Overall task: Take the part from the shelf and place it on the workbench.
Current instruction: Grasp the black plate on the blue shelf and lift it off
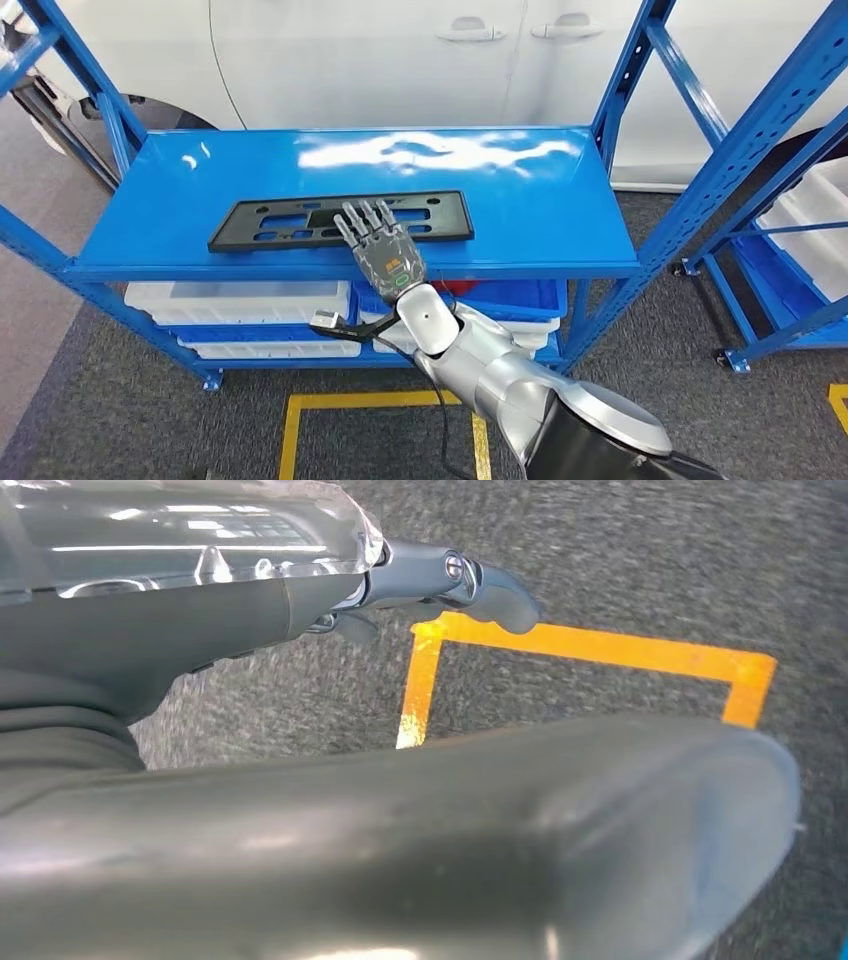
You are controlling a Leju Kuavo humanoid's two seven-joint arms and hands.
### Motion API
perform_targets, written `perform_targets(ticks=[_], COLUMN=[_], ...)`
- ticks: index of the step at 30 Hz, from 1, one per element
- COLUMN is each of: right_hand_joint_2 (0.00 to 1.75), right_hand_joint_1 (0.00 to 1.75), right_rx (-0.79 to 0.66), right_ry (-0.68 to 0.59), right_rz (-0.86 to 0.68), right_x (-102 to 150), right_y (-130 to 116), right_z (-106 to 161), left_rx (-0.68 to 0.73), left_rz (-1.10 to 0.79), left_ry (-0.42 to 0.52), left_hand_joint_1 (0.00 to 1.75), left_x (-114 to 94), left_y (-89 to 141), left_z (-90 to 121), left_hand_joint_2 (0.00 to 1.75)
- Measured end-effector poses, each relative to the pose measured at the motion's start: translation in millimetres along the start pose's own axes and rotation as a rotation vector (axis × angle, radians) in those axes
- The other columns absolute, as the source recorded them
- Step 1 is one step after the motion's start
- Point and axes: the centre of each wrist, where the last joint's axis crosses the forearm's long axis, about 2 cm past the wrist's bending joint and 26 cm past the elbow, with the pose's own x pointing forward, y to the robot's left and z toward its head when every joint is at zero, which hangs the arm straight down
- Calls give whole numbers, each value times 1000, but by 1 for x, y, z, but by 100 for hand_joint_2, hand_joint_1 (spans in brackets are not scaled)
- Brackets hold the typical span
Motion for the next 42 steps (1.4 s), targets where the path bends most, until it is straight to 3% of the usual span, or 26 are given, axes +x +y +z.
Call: perform_targets(ticks=[42], right_hand_joint_2=[175], right_hand_joint_1=[0], right_rx=[-12], right_ry=[-16], right_rz=[-42], right_x=[3], right_y=[0], right_z=[1], left_rx=[22], left_rz=[15], left_ry=[4], left_hand_joint_1=[0], left_x=[-6], left_y=[4], left_z=[2], left_hand_joint_2=[0])
